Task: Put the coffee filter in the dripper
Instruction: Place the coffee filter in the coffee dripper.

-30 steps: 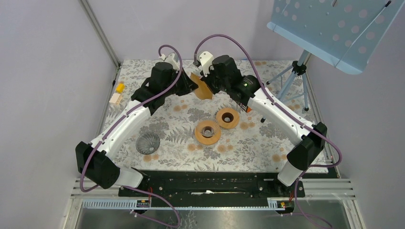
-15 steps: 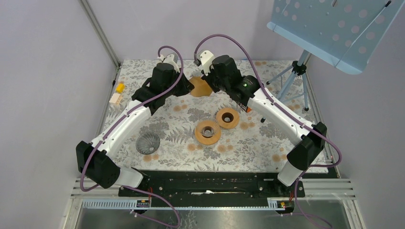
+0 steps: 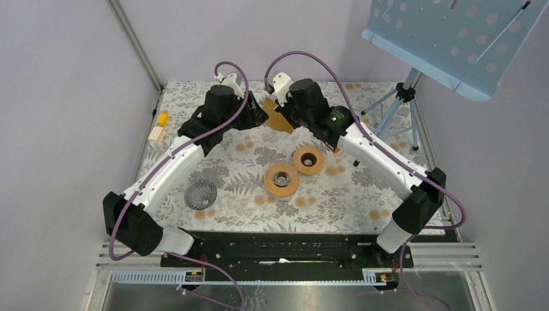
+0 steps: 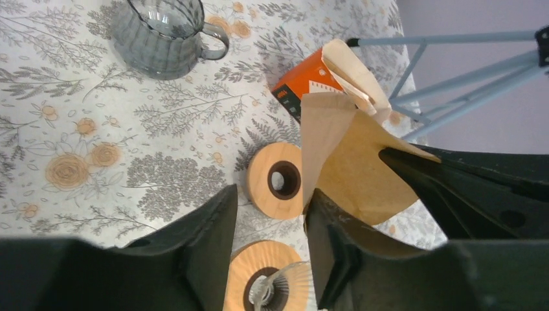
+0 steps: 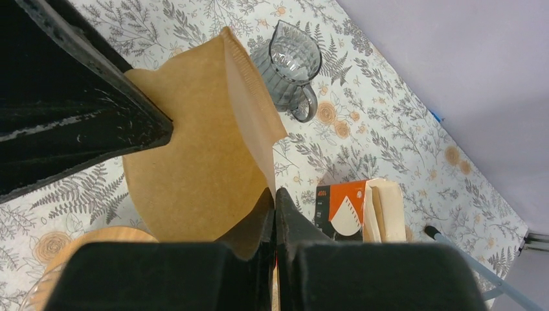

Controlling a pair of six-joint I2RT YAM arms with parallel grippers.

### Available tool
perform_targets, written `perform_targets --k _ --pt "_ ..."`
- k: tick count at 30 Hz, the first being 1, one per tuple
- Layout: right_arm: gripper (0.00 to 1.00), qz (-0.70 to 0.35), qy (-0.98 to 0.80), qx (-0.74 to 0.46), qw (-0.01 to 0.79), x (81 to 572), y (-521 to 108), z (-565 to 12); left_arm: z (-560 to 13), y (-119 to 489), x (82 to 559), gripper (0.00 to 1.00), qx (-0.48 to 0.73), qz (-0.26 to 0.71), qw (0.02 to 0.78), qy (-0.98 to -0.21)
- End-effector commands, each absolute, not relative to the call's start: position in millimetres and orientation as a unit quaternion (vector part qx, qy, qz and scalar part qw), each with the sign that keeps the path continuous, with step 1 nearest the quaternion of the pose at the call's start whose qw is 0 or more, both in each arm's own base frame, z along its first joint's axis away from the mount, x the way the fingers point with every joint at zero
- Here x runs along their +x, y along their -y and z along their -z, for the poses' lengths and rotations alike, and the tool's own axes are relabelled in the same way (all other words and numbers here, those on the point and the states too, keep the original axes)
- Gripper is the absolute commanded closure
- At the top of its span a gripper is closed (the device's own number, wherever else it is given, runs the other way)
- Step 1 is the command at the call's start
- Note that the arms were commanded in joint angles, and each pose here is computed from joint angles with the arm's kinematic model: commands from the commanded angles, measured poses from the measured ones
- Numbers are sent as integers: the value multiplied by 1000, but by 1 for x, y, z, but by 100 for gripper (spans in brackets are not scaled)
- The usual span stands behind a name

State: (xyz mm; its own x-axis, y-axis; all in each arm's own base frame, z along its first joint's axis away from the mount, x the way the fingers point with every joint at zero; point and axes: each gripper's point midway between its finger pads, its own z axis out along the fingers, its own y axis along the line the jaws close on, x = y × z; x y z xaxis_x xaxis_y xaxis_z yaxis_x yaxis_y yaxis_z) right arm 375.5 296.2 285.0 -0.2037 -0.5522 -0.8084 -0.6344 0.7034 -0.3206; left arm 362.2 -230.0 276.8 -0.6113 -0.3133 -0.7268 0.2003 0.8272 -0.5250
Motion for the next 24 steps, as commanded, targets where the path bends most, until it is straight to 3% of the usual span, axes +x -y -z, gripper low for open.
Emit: perform_targets --k 1,3,6,15,19,24 --pt "100 -58 -750 -381 537 366 -288 -317 -310 234 354 45 29 348 470 -811" --pt "100 -75 -746 -398 528 360 -288 -314 -311 232 348 31 59 361 467 -805" --pt "100 -96 -735 -431 515 345 -287 -312 -315 222 338 21 109 369 467 -796" --pt "100 -177 -692 -561 419 277 -288 -294 -321 193 282 14 308 350 448 -763" --pt "100 -173 -697 -569 401 271 -281 -285 -325 193 246 1 395 361 429 -727" --pt "100 -179 -697 -571 394 267 -281 -277 -327 195 214 1 462 384 412 -685"
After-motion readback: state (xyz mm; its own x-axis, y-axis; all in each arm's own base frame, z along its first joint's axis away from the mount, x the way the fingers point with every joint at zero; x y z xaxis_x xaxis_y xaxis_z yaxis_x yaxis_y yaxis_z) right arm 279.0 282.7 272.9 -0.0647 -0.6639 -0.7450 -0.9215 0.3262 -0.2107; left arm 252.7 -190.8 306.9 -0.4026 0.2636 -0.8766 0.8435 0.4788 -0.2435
